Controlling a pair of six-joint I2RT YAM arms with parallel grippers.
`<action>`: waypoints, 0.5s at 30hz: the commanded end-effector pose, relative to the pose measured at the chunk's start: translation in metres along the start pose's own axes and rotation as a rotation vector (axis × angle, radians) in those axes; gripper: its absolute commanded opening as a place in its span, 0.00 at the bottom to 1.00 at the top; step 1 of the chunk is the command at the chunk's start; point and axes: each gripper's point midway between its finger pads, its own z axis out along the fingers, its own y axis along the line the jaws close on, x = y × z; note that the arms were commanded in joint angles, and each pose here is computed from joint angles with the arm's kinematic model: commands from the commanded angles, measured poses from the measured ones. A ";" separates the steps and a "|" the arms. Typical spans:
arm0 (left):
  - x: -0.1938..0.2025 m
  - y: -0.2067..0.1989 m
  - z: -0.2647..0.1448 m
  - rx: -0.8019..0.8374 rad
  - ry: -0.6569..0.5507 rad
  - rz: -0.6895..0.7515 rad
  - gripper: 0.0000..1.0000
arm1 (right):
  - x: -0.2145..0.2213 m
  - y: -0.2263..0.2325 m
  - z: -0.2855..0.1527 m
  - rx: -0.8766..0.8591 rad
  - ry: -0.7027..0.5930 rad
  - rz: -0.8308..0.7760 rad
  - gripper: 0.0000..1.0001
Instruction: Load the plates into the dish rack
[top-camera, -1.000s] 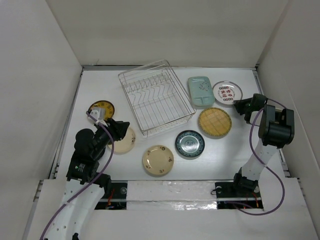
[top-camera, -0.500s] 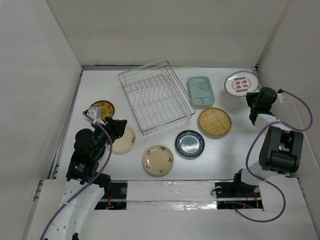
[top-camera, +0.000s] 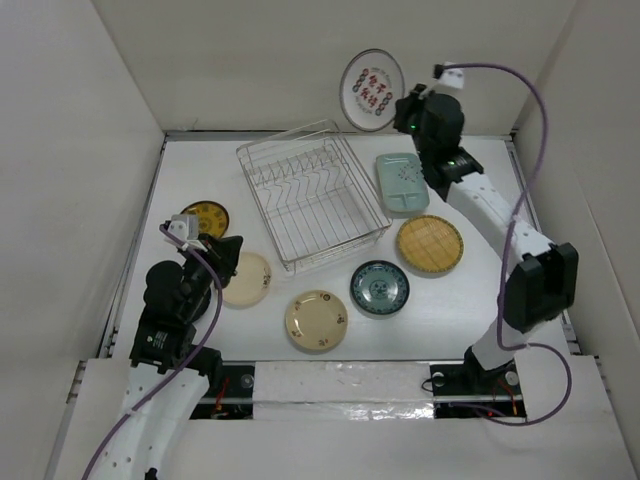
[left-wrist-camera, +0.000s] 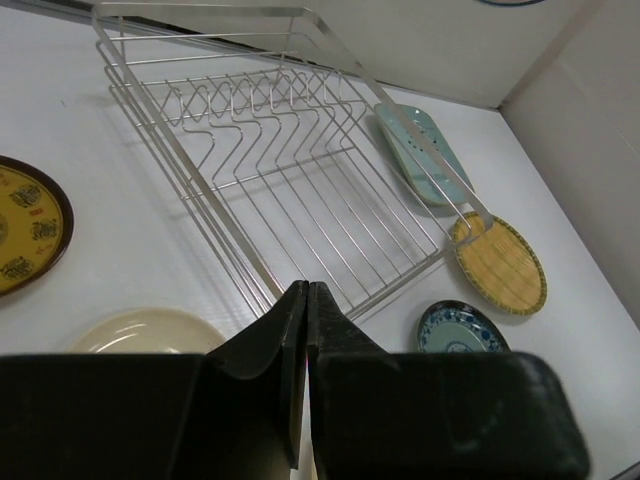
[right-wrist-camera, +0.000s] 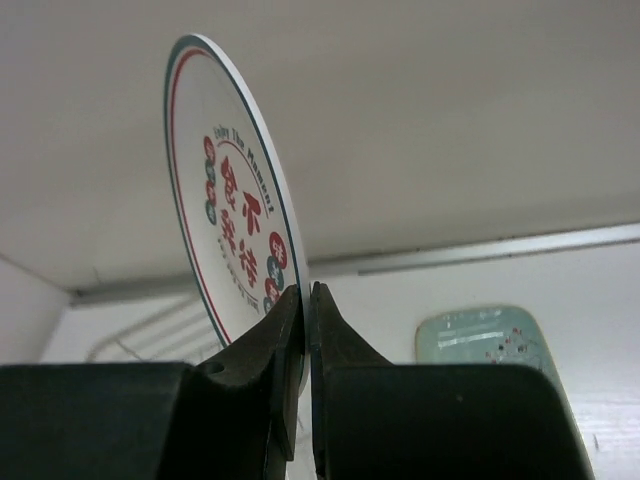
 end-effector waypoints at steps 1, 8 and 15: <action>-0.028 -0.002 -0.005 -0.017 -0.093 0.038 0.02 | 0.007 0.006 0.010 0.125 0.053 -0.270 0.00; -0.025 -0.002 -0.005 -0.012 -0.090 0.031 0.19 | 0.058 0.031 0.045 0.170 0.152 -0.384 0.00; -0.024 -0.002 -0.005 -0.015 -0.089 0.032 0.20 | 0.105 0.021 0.052 0.213 0.228 -0.460 0.00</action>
